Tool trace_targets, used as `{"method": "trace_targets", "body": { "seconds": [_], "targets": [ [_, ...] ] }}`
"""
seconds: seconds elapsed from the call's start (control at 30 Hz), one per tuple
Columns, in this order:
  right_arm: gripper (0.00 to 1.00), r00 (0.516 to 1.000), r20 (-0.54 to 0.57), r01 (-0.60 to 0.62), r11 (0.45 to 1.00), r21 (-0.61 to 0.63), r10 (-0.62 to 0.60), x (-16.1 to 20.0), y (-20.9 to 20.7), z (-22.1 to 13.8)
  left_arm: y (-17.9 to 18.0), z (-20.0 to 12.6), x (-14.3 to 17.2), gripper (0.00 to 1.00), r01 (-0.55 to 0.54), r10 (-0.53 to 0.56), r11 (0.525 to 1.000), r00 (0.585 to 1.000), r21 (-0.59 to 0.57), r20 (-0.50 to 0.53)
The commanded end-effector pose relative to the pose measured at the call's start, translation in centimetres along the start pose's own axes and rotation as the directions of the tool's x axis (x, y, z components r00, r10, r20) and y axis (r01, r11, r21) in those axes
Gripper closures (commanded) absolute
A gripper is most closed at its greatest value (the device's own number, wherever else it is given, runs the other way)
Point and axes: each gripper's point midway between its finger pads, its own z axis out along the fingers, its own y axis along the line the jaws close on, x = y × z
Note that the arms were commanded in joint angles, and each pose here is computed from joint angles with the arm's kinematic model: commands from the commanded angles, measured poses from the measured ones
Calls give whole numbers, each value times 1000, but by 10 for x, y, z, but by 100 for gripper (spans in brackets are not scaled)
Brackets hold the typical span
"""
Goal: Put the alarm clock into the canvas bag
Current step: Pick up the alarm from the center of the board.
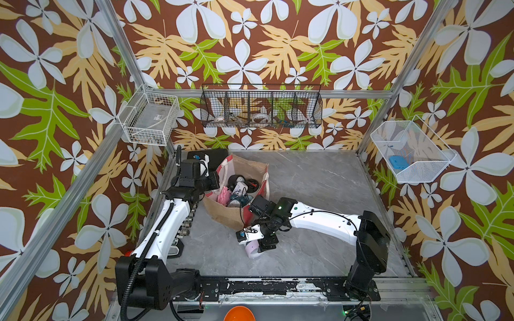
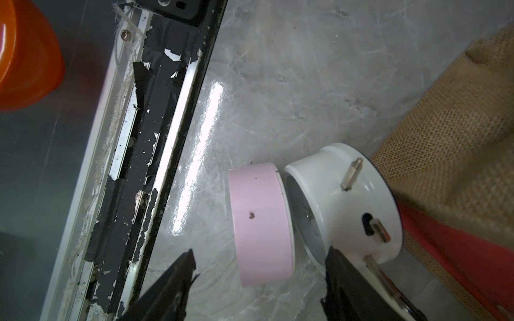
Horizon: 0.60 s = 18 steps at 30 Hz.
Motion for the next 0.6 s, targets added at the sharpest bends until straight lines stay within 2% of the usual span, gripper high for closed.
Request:
{"method": "trace_targets", "body": {
  "seconds": [0.0, 0.37, 0.57],
  "targets": [
    [26, 1000, -13, 21, 1000, 1, -21, 0, -1, 2, -4, -2, -6, 100, -14, 13, 1000, 1000, 15, 25],
    [32, 1000, -30, 3, 998, -64, -5, 8, 11, 16, -4, -2, -6, 100, -15, 14, 1000, 1000, 15, 26],
    [32, 999, -35, 2, 999, -42, -3, 9, 9, 14, -4, -2, -6, 100, -14, 14, 1000, 1000, 14, 26]
  ]
}}
